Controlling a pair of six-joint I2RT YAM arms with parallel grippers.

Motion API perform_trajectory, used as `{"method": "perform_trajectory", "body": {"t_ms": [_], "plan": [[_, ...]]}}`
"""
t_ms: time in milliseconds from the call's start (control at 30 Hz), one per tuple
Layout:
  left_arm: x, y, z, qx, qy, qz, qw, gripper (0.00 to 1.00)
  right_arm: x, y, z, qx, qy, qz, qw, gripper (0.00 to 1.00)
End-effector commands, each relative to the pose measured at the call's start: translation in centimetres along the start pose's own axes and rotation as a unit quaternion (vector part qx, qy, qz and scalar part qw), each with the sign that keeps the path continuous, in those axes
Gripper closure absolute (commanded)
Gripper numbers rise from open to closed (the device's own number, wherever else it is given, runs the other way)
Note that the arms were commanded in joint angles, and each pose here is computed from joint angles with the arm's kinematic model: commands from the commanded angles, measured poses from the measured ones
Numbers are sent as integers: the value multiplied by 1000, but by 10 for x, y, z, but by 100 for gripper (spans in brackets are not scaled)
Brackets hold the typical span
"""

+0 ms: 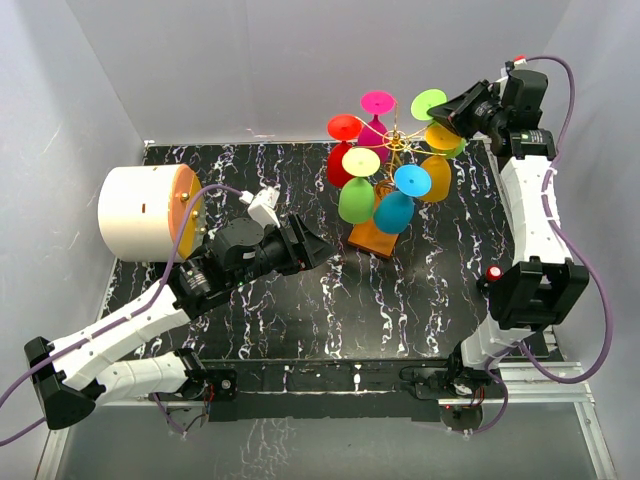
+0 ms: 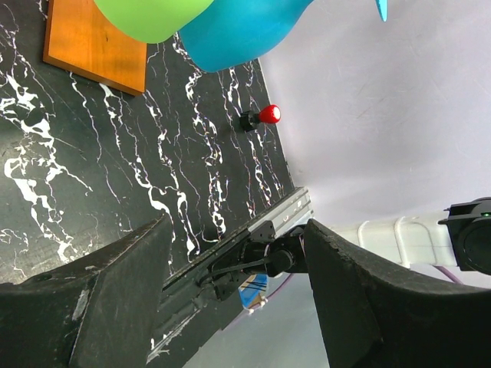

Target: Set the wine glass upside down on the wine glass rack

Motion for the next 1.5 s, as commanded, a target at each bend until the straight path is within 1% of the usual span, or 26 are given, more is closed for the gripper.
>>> {"method": "perform_trajectory", "body": {"t_ms": [0, 367, 533, 867, 1233, 1467], "plan": [[6, -11, -9, -17, 2, -13, 1000, 32, 24, -4, 18, 35, -34, -46, 998, 100], [7, -11, -10, -18, 3, -14, 1000, 32, 27, 12, 13, 50, -34, -29, 998, 100], [6, -10, -10, -17, 3, -13, 1000, 32, 25, 12, 15, 62, -35, -17, 997, 100], [7, -9, -11, -19, 3, -14, 1000, 32, 25, 8, 17, 65, -45, -20, 997, 83], [6, -11, -8, -14, 2, -17, 1000, 32, 26, 10, 14, 55, -46, -22, 997, 79], [6, -9, -8, -15, 2, -16, 1000, 32, 29, -2, 17, 29, -69, -48, 996, 66]]}}
Point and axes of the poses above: each gripper's point midway between its finger pads, its own y axis out along the fingers, its own z axis along the line the jaws close on, x = y × z, the point moved 8 cm from there along -y, back along the fingers, and after that the axes turned 8 degrees about -y, right-handed, at the moved point
